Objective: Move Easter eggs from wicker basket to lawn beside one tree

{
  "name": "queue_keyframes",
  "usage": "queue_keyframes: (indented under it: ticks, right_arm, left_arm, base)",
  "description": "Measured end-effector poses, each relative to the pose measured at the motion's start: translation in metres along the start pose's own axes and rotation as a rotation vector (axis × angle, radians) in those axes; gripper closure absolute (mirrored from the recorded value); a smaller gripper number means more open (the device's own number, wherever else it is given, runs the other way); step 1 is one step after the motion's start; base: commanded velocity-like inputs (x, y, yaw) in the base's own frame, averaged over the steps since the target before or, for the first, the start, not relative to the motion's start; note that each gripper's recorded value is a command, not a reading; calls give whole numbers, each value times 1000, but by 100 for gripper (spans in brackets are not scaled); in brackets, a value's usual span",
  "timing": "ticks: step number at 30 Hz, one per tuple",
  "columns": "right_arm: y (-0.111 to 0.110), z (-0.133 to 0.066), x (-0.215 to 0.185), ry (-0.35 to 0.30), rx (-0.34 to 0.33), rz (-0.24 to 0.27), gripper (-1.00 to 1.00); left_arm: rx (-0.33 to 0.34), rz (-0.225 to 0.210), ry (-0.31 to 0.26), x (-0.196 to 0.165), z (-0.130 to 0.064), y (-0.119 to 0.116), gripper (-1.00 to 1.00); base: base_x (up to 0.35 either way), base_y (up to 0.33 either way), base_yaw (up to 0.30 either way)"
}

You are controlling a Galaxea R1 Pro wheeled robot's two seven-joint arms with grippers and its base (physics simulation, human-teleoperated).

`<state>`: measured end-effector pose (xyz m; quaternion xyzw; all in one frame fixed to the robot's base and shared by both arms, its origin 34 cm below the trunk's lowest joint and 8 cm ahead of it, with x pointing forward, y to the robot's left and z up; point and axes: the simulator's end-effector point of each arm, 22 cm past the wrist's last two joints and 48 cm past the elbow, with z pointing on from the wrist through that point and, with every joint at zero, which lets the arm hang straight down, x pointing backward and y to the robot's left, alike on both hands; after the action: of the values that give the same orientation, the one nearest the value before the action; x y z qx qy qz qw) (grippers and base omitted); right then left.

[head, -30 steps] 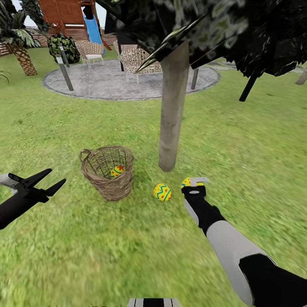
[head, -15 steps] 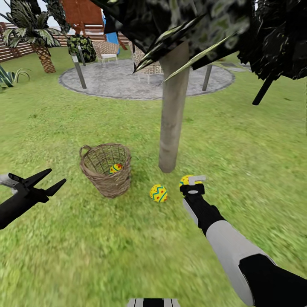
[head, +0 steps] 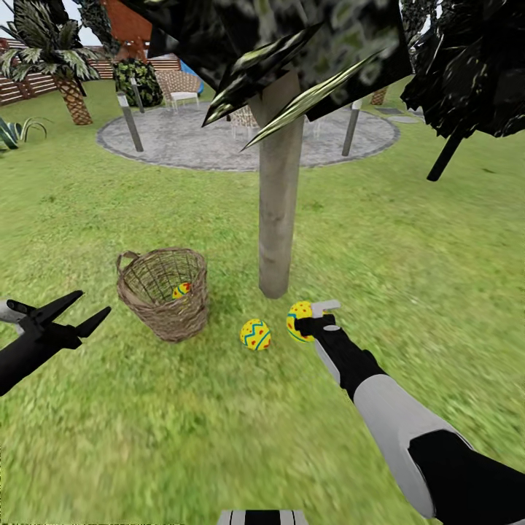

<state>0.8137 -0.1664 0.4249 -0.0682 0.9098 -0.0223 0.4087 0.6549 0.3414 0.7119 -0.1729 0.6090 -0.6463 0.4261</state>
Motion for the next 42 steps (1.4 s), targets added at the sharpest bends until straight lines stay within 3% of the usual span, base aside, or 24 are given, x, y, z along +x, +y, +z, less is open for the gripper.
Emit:
queue_keyframes:
  ticks: [9, 19, 27, 31, 35, 42]
  right_arm:
    - [-1, 0, -1, -4, 7, -5, 100]
    - [2, 0, 6, 17, 3, 9, 100]
    - [24, 7, 11, 76, -21, -2, 100]
    - [37, 10, 14, 74, -34, -4, 100]
    - [38, 15, 25, 78, -34, -2, 100]
    - [38, 22, 35, 65, -31, -2, 100]
  left_arm:
    - [0, -6, -6, -1, -2, 2, -100]
    - [-1, -7, -6, -1, -2, 2, -100]
    - [-6, -11, -5, 4, -6, 9, -100]
    - [-4, 6, -15, 2, -13, 12, -100]
    - [31, 18, -36, -2, -22, 9, -100]
    - [34, 19, -36, 4, -28, 22, -100]
  base:
    - [45, -268, 281]
    - [232, -229, 21]
    - [15, -11, 0]
    - [0, 0, 0]
    - [0, 0, 0]
    - [0, 0, 0]
